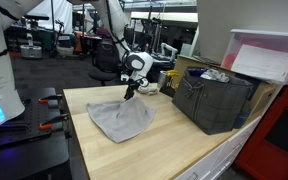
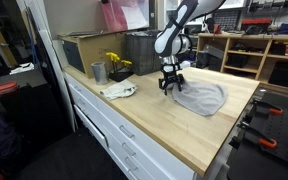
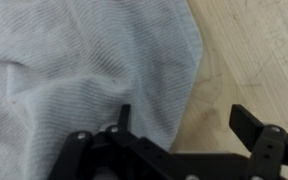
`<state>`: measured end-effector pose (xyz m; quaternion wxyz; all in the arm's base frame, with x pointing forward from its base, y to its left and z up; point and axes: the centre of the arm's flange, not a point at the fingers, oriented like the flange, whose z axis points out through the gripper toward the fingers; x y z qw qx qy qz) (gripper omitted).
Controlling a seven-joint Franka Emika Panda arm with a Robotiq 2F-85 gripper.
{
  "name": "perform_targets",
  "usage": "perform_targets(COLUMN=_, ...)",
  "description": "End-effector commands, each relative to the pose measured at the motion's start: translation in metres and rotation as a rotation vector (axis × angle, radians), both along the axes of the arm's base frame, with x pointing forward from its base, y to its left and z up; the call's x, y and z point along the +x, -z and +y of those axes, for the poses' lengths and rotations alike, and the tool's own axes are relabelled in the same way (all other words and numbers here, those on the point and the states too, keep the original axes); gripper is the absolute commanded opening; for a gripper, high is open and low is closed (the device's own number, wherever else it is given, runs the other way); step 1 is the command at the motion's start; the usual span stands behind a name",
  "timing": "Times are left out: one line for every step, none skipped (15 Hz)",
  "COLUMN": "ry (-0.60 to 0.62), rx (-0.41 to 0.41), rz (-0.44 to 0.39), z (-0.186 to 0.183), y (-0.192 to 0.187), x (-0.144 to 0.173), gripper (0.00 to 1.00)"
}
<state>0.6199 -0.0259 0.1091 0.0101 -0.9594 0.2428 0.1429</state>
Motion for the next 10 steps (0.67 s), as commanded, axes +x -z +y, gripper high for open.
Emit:
perform_targets(ry=0.071, rx=-0.023, rz=-0.036, z=-0.009, y=-0.01, x=0.023, gripper=1.0)
perform_targets(ry=0.067, rx=-0.017, rz=-0.047, z=-0.005, y=-0.017, x=0.026, gripper=1.0)
perform_targets(ry=0.051, rx=-0.006, rz=-0.064, z=0.004, y=-0.026, x=0.029, gripper=1.0)
perform_targets(ry=0.033, rx=-0.003, rz=-0.08, z=0.012, y=-0.032, x=0.032, gripper=1.0)
perform_targets(ry=0.009, rx=-0.002, rz=-0.094, z=0.022, y=-0.037, x=0.037, gripper=1.0)
perform_targets(ry=-0.01, rx=-0.004, rz=-0.102, z=0.031, y=-0.039, x=0.04, gripper=1.0)
perform_targets(ry=-0.031, rx=-0.011, rz=-0.11, z=0.04, y=-0.038, x=0.045, gripper=1.0)
perform_targets(ry=-0.048, rx=-0.02, rz=-0.114, z=0.045, y=-0.035, x=0.048, gripper=1.0)
perform_targets(ry=-0.072, rx=-0.044, rz=-0.122, z=0.048, y=-0.032, x=0.05, gripper=1.0)
perform_targets(ry=-0.093, rx=-0.064, rz=-0.126, z=0.048, y=-0.029, x=0.053, gripper=1.0)
